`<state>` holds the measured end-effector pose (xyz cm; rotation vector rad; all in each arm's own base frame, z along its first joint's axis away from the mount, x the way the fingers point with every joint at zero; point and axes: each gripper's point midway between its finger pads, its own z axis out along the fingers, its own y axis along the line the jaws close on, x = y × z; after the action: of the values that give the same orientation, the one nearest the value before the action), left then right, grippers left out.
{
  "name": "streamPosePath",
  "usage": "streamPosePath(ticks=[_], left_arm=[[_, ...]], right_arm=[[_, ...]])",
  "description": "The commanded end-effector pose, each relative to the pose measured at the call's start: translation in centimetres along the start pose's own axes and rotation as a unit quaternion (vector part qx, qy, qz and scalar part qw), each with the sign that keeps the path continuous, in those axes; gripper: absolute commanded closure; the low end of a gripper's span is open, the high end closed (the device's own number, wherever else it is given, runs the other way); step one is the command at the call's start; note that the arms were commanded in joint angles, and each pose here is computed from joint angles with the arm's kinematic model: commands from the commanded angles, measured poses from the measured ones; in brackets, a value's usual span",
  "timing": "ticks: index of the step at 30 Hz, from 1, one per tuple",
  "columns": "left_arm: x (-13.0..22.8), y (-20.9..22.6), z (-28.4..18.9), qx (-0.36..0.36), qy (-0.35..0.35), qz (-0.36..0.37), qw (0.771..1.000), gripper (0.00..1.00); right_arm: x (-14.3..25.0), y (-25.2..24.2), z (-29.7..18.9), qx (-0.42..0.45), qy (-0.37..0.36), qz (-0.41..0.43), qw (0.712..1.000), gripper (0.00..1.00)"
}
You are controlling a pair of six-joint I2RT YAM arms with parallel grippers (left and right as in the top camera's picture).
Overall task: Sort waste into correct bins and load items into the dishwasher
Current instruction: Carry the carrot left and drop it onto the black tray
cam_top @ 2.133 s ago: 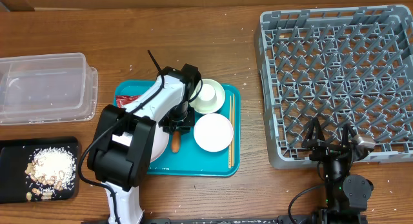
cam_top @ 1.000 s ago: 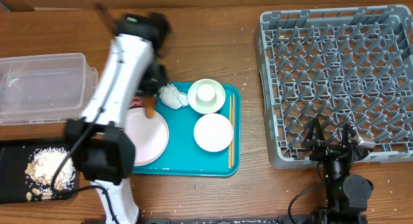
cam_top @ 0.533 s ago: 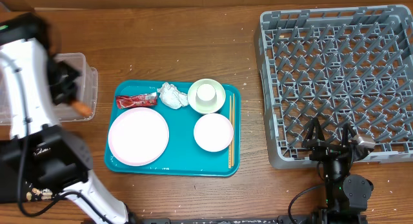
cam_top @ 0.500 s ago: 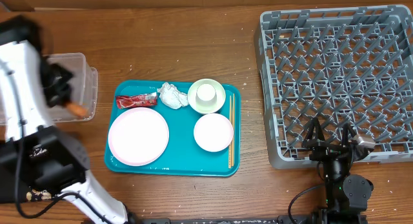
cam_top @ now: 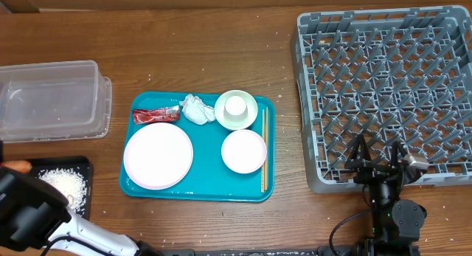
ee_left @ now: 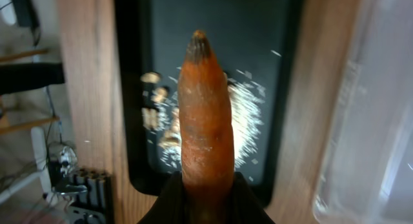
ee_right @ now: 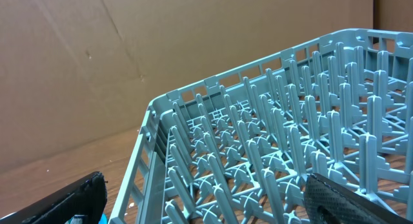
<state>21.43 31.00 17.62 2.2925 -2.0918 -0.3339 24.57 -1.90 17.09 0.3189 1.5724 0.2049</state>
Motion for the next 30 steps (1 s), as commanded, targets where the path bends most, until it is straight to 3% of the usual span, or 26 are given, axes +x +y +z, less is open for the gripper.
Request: streamPosePath(ticks=[1,8,17,30], left_arm=[[-0.6,2.3,1.1,-0.023,-0.003,-0.045,0.999,0.96],[3.5,1.7,7.0,-0.024,0.09,-0.033,0.995,0.95],[5.2,1.9,11.4,-0.035,0.101,-0.021,0.994,0.95],[5.1,2.0,12.1,-0.036,0.096,0.013,0.995,0.82]], right_arm=[[0.0,-0.3,0.0,0.006,-0.006,-0.003,1.0,0.0],[0.0,-0.3,0.0,0.006,-0.006,-0.003,1.0,0.0],[0.0,-0.3,0.0,0.006,-0.006,-0.003,1.0,0.0],[0.0,-0.3,0.0,0.006,-0.006,-0.003,1.0,0.0]])
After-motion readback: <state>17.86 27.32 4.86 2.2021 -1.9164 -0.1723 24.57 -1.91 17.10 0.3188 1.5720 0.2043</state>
